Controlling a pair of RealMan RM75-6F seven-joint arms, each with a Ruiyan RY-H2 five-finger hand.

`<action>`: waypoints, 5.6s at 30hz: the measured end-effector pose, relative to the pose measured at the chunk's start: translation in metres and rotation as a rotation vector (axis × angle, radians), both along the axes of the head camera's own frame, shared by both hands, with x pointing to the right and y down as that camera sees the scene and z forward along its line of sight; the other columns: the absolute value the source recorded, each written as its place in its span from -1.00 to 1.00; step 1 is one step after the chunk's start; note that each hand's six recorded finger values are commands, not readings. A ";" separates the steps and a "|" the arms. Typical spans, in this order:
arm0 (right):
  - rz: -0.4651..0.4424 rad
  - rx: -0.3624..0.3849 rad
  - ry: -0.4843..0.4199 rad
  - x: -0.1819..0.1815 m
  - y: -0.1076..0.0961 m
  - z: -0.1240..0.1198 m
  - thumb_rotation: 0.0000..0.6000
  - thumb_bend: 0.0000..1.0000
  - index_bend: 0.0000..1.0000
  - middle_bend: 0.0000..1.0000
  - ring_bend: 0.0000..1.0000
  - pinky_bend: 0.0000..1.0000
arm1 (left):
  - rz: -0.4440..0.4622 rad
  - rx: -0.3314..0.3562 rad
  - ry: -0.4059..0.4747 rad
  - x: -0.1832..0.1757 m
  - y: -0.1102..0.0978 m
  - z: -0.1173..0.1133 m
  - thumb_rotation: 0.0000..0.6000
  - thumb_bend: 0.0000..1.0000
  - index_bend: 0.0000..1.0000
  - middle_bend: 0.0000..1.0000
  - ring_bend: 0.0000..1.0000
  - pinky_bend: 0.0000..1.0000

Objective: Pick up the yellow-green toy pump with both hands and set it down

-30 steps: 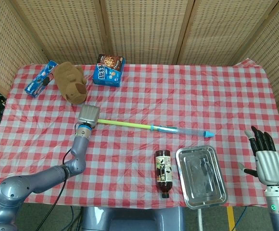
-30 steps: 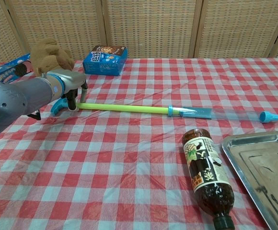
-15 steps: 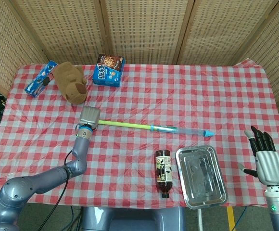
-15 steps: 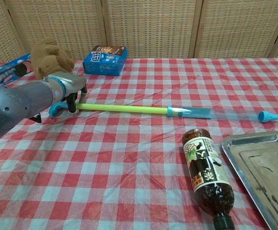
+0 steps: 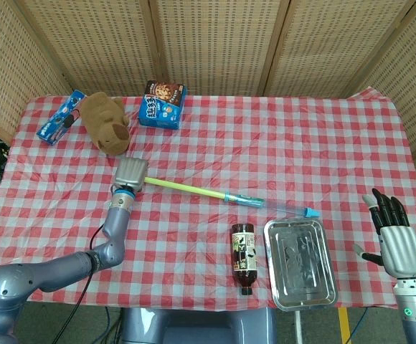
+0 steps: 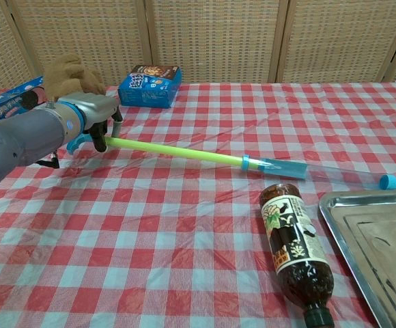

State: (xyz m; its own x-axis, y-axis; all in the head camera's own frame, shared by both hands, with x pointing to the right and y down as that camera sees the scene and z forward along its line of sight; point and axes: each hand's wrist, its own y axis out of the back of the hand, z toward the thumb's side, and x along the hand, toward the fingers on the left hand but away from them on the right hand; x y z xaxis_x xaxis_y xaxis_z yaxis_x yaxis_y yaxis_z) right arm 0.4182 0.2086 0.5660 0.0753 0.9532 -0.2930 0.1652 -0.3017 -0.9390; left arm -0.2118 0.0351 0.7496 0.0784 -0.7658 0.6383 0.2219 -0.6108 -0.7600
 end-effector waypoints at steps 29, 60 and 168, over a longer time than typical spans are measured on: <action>-0.018 0.104 0.053 -0.031 -0.048 -0.023 1.00 -0.72 -0.33 0.62 0.60 -0.07 | -0.160 0.131 0.113 -0.032 -0.006 -0.115 1.00 0.29 0.73 0.81 0.68 0.49; 0.000 -0.083 0.086 -0.077 -0.061 -0.001 1.00 -0.67 -0.16 0.95 0.90 0.10 | -0.321 0.108 0.170 -0.033 -0.006 -0.129 1.00 0.32 0.74 0.86 0.73 0.55; -0.063 -0.076 0.063 -0.138 -0.075 0.026 1.00 -0.14 0.13 1.00 0.98 0.10 | -0.295 0.001 0.280 0.016 0.024 -0.134 1.00 0.32 0.73 0.86 0.73 0.55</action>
